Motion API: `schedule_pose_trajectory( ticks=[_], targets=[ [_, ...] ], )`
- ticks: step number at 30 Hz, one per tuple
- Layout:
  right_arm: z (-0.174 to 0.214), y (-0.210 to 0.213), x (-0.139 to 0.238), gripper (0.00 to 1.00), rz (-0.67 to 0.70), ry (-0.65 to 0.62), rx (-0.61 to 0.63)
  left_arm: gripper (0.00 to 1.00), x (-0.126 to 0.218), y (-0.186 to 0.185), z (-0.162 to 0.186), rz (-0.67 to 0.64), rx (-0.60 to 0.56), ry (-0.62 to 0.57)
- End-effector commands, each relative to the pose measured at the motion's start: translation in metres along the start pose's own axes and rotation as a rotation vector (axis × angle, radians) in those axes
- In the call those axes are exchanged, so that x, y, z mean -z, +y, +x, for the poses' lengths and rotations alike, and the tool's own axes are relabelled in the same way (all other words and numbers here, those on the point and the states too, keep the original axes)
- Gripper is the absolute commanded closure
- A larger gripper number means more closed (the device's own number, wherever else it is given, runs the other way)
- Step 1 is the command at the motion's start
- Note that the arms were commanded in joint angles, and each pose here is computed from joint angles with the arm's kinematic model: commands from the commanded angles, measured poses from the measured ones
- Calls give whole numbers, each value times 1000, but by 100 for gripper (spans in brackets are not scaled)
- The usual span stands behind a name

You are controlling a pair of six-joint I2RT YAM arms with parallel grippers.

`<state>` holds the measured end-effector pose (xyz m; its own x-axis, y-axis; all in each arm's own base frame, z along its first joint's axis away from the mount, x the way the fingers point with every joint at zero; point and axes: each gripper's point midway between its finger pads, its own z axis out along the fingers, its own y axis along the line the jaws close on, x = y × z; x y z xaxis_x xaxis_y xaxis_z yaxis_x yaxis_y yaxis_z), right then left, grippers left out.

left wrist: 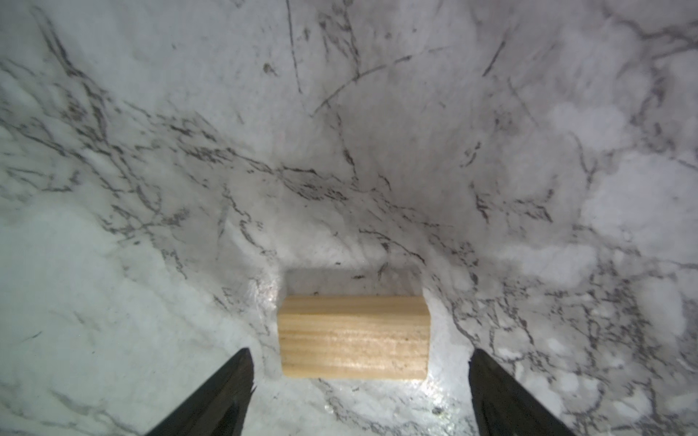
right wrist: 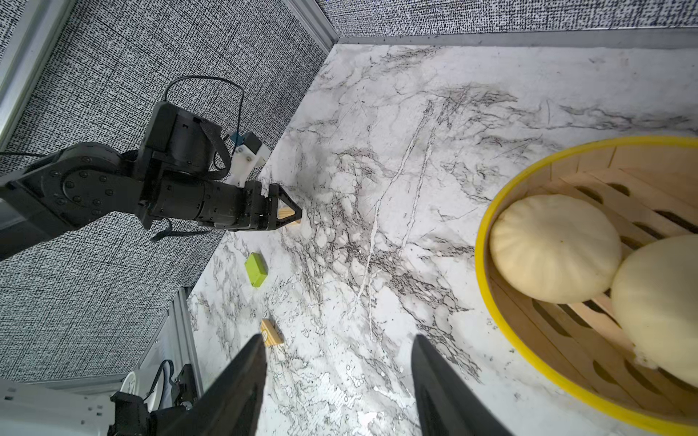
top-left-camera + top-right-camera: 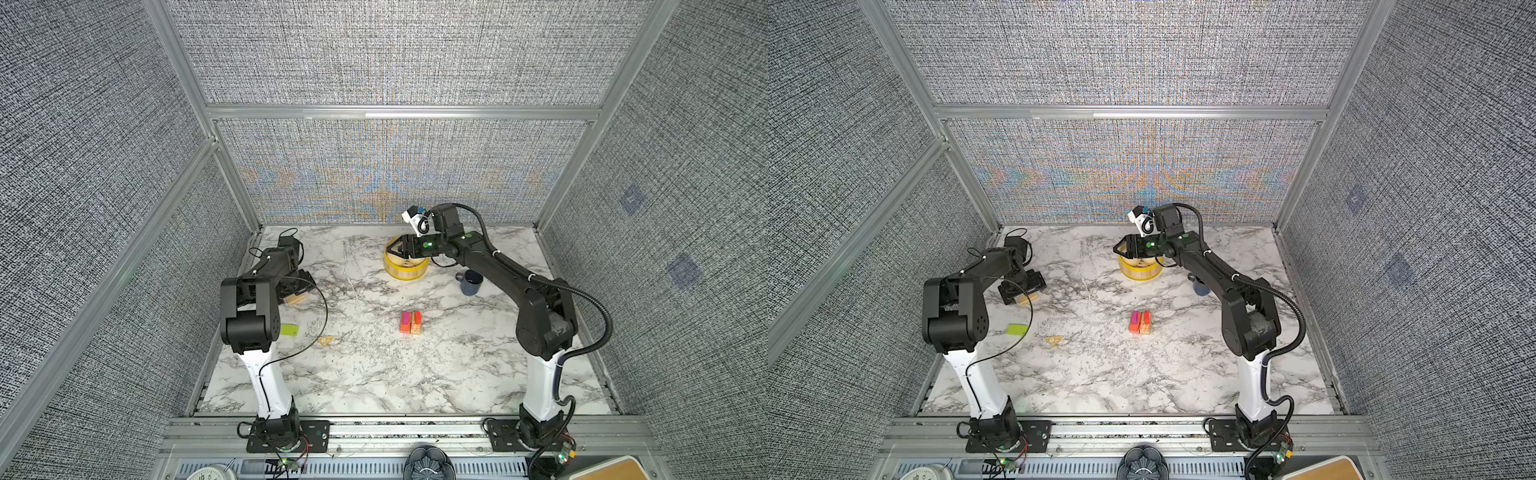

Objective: Build the wood block tower
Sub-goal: 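Carry the wooden block over the block stack while the right gripper withdraws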

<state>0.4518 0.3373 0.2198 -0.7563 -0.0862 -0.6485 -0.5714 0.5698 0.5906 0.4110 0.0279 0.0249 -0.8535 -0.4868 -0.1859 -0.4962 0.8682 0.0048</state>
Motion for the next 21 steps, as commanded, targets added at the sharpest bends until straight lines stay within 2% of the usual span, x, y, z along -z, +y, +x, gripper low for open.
schedule_pose_trajectory(
  ticks=[1,13,21],
  targets=[
    [-4,2,2,37,-3,-9,12,11,-4,1,-2,-8,-2,0],
    [-3,1,-1,37,-1,-2,8,20,-15,5,-1,4,12,9],
    [-3,0,-1,37,-2,-2,6,33,-17,7,3,-4,11,17]
  ],
)
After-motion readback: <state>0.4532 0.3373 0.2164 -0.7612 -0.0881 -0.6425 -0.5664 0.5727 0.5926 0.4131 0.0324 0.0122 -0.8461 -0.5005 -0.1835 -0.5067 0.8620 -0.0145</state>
